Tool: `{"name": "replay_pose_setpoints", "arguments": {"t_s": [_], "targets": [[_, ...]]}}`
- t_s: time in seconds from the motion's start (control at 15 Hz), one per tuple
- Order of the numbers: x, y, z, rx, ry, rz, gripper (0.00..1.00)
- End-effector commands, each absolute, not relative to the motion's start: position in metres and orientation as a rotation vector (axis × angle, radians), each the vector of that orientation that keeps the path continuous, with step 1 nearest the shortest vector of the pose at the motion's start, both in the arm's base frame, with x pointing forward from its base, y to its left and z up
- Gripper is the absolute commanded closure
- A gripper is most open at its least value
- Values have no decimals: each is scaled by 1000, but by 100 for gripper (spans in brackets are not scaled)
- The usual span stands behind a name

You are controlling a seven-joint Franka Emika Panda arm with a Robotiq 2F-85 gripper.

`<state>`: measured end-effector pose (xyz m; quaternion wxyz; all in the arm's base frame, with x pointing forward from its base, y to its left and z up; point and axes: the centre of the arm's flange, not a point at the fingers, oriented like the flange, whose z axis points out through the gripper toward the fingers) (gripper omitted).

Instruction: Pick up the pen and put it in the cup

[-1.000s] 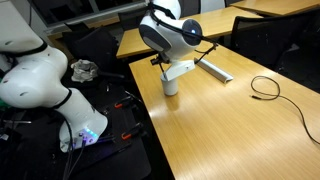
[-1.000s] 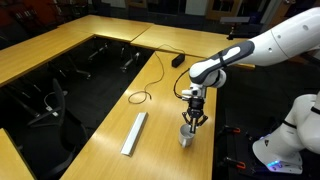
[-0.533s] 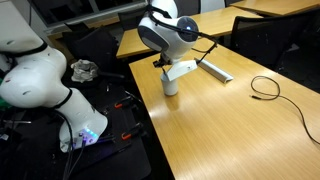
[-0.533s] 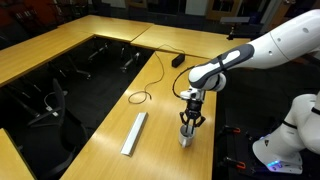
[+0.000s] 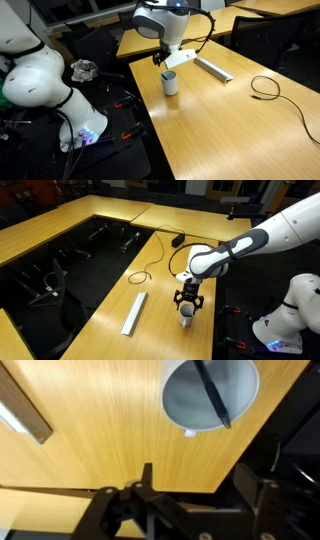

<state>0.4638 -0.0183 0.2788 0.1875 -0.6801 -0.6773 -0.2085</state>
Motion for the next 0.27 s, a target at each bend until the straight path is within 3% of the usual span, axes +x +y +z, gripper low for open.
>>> {"name": "replay_pose_setpoints", "arguments": {"t_s": [0.0,0.2], "targets": [[458,11,310,-2078,-1937,-379,0],[462,32,327,-2187,-1930,-149,0]]}}
